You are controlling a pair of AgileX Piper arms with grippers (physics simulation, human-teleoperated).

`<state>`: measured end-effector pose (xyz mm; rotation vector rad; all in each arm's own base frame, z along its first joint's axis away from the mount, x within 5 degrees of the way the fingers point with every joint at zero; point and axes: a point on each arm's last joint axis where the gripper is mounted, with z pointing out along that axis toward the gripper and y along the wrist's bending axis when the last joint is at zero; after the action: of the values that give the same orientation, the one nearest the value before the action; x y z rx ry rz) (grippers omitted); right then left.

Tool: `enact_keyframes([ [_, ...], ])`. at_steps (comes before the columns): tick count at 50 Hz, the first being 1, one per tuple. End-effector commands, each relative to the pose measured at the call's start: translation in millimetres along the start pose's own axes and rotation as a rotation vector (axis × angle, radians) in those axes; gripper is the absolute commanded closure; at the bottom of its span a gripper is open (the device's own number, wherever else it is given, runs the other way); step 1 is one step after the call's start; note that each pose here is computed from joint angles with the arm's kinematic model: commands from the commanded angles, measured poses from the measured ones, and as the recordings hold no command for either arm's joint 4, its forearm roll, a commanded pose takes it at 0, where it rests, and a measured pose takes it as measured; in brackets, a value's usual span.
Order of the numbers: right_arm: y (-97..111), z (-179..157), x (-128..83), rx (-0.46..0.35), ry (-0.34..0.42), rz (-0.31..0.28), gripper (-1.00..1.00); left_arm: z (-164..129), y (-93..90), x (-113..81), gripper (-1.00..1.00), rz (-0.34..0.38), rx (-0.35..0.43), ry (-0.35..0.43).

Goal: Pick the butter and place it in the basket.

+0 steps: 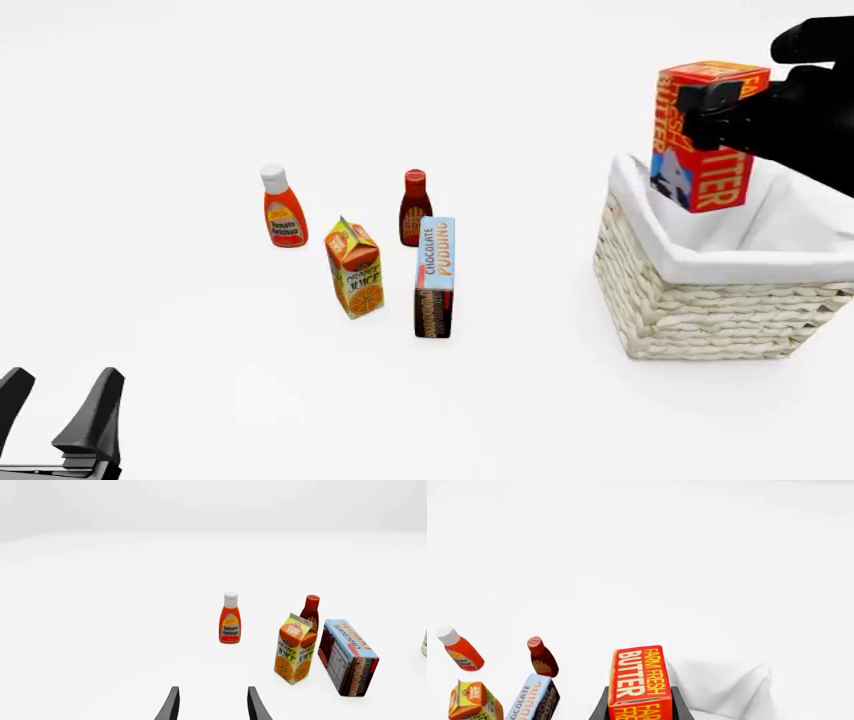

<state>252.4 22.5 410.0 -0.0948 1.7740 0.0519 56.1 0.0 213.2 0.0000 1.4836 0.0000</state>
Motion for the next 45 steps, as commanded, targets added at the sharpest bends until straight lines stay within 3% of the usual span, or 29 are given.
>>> enact_keyframes([
  [1, -10, -9, -4, 0.042, -0.058, 0.037, 1.0, 0, 0.0, 0.0, -1.0, 0.0, 0.0, 0.0],
  [23, -25, -13, 6, 0.105, -0.134, 0.055, 1.0, 0, 0.0, 0.0, -1.0, 0.0, 0.0, 0.0],
  [45, -30, 2, 21, 0.12, -0.158, 0.072, 1.0, 0, 0.0, 0.0, -1.0, 0.0, 0.0, 0.0],
])
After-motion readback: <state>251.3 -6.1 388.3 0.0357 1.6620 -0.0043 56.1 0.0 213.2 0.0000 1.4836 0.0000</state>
